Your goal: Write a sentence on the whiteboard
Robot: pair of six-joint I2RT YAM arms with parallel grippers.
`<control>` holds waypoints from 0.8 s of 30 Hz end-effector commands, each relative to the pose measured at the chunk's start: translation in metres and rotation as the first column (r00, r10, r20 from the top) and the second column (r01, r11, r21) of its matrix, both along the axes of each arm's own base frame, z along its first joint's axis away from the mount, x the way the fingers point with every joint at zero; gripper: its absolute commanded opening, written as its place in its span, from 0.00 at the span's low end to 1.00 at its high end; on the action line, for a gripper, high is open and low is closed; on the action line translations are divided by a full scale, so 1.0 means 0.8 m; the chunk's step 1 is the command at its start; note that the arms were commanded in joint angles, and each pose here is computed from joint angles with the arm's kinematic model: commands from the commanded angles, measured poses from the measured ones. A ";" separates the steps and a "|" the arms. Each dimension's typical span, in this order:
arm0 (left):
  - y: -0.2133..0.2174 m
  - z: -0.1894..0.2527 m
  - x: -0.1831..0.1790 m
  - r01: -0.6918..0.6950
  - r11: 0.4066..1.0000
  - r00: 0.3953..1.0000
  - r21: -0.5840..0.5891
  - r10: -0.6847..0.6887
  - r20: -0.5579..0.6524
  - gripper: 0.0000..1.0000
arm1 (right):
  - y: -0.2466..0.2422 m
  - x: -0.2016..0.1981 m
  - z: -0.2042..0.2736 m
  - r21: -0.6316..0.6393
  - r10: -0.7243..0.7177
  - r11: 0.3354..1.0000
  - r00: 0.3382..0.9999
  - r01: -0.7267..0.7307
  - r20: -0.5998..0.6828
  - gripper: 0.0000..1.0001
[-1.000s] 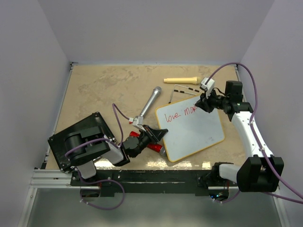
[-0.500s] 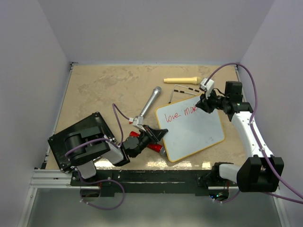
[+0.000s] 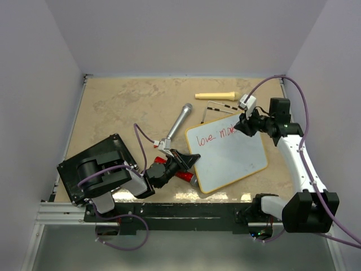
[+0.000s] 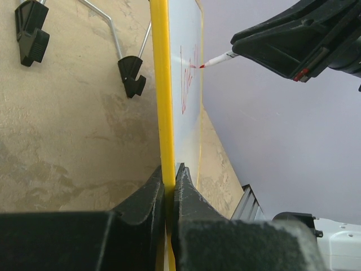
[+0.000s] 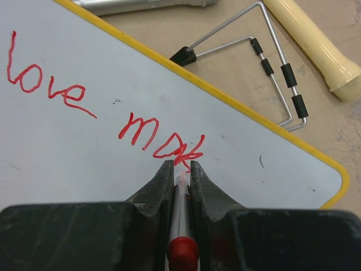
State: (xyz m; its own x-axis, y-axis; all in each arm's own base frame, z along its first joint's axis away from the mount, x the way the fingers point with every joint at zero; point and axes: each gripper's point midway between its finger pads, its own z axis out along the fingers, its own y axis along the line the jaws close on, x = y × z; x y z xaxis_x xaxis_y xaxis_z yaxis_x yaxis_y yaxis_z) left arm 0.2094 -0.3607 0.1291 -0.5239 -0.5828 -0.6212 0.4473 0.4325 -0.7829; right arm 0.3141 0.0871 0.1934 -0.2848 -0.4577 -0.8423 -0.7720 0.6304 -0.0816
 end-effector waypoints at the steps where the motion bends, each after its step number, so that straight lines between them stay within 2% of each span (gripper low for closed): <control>1: 0.001 -0.008 -0.008 0.031 0.993 0.990 0.112 -0.047 0.135 0.00 | 0.014 -0.007 0.069 0.056 0.041 0.997 0.991 -0.048 0.124 0.00; 24: 0.005 -0.007 -0.007 0.023 0.993 0.990 0.115 -0.038 0.133 0.00 | -0.030 0.003 0.050 0.094 0.009 0.995 0.993 -0.020 0.122 0.00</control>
